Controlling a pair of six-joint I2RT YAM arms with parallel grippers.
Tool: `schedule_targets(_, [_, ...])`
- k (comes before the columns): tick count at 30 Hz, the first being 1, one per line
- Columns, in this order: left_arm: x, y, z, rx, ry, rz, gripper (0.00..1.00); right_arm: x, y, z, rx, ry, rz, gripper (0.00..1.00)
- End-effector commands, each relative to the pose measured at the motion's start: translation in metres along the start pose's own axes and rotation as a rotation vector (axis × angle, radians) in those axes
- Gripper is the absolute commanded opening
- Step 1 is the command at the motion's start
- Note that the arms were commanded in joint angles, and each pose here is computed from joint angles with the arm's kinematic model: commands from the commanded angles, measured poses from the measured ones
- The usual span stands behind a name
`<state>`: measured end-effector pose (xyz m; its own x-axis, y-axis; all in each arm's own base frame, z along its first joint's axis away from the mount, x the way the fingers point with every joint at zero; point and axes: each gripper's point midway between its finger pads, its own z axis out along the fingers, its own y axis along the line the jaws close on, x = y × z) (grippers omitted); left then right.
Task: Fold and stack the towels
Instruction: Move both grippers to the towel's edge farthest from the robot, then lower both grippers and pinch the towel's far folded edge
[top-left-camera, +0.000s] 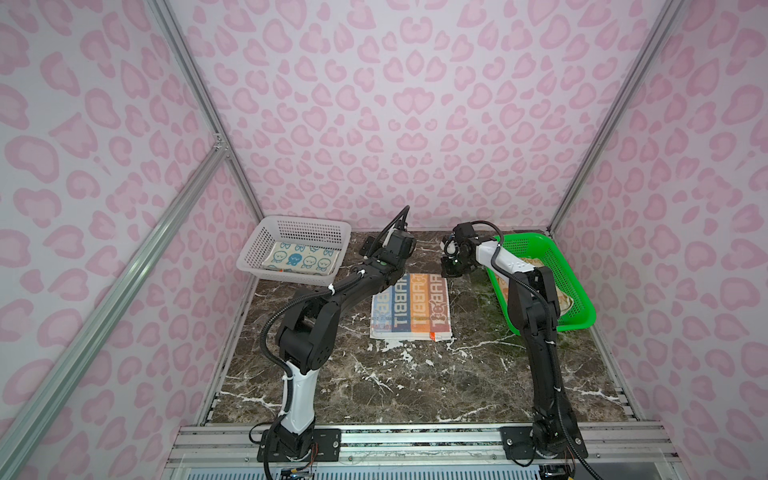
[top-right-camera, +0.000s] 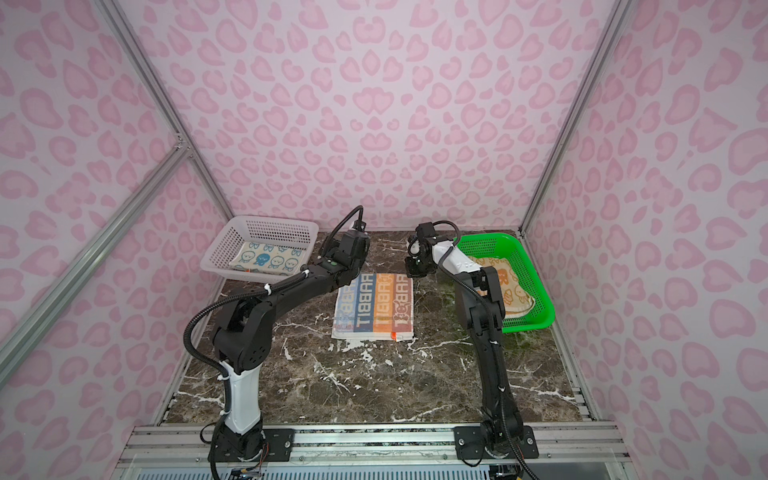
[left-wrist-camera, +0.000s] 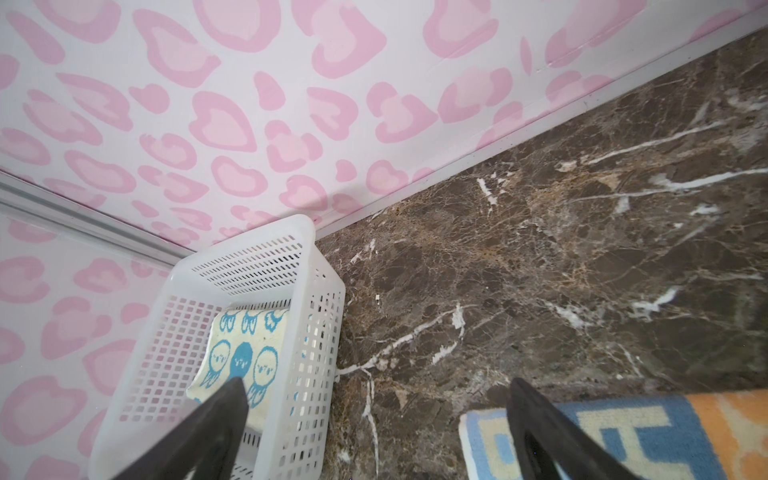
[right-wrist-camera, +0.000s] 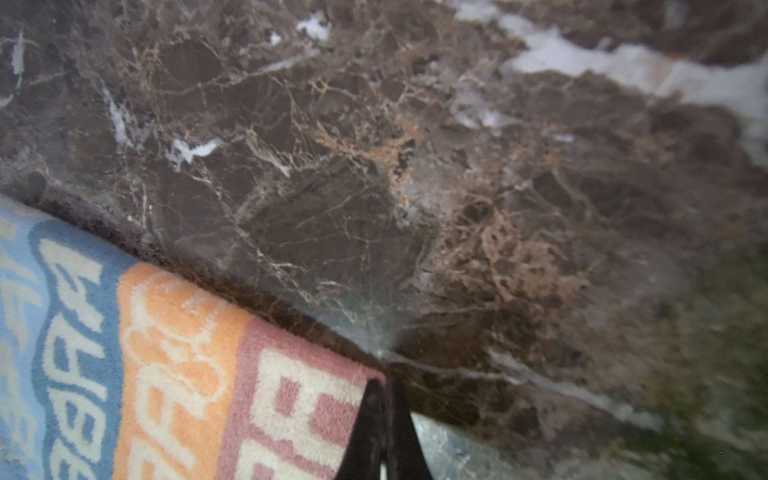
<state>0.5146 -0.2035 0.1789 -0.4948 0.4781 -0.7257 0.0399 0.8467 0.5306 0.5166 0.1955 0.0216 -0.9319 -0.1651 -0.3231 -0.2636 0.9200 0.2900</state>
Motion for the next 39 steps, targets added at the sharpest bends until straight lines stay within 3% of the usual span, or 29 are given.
schedule_targets(1, [0.001,-0.004,-0.006,0.091,0.022,-0.071,0.98,0.021,-0.004,0.003,0.029,0.078,0.033,0.00])
schedule_targets(6, [0.021,-0.020,0.001,0.236,0.133,-0.103,0.98,0.020,-0.002,-0.005,0.023,0.060,0.029,0.00])
schedule_targets(11, [0.045,-0.030,0.012,0.457,0.301,-0.262,0.98,0.022,0.000,-0.010,0.024,0.056,0.012,0.00])
schedule_targets(19, [0.066,-0.049,0.020,0.640,0.434,-0.357,0.98,0.017,0.005,-0.013,0.013,0.042,0.004,0.00])
schedule_targets(23, [0.072,-0.064,0.027,0.692,0.492,-0.350,0.88,0.018,0.004,-0.014,0.018,0.042,0.000,0.00])
schedule_targets(29, [0.085,-0.069,0.046,0.729,0.547,-0.432,0.65,0.020,0.003,-0.013,0.027,0.047,-0.005,0.00])
schedule_targets(39, [0.105,-0.068,0.062,0.721,0.615,-0.457,0.53,0.021,0.002,-0.008,0.023,0.053,-0.001,0.00])
